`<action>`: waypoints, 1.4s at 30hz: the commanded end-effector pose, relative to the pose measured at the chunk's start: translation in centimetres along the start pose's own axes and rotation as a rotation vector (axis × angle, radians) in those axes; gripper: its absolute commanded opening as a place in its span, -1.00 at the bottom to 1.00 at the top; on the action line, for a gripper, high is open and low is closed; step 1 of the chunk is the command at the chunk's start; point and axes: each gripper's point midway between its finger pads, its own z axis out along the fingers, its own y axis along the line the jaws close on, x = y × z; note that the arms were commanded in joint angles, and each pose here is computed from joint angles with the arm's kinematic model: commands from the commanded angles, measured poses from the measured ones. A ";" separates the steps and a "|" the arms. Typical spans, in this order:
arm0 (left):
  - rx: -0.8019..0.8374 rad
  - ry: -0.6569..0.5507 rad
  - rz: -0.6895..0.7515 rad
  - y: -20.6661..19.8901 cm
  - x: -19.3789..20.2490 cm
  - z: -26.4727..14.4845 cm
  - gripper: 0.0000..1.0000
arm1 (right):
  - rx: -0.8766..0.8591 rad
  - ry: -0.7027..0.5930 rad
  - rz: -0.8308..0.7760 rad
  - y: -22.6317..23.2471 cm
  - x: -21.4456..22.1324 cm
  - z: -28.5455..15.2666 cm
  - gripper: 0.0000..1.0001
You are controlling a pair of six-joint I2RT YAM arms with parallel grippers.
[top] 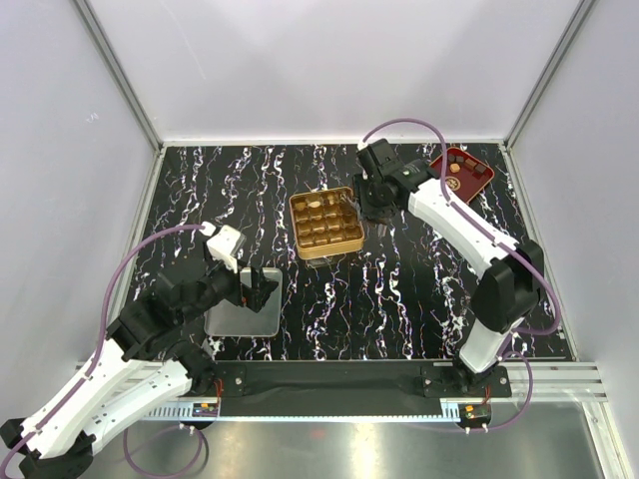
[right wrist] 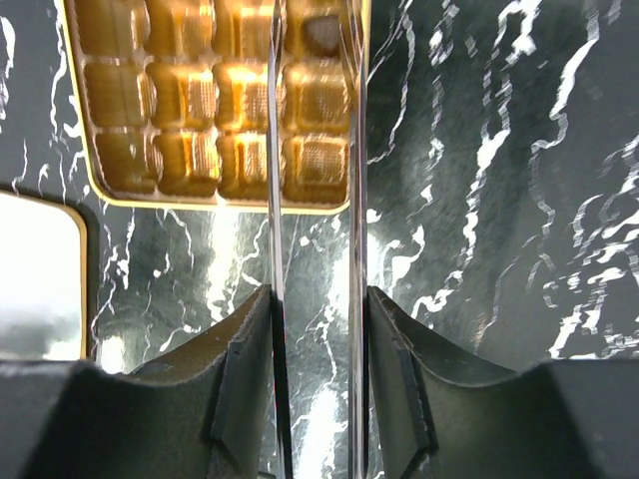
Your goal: Pack the chocolate
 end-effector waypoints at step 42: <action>-0.007 -0.021 0.010 0.1 -0.5 0.3 0.98 | 0.392 -0.130 0.321 -31.7 -9.7 8.0 0.09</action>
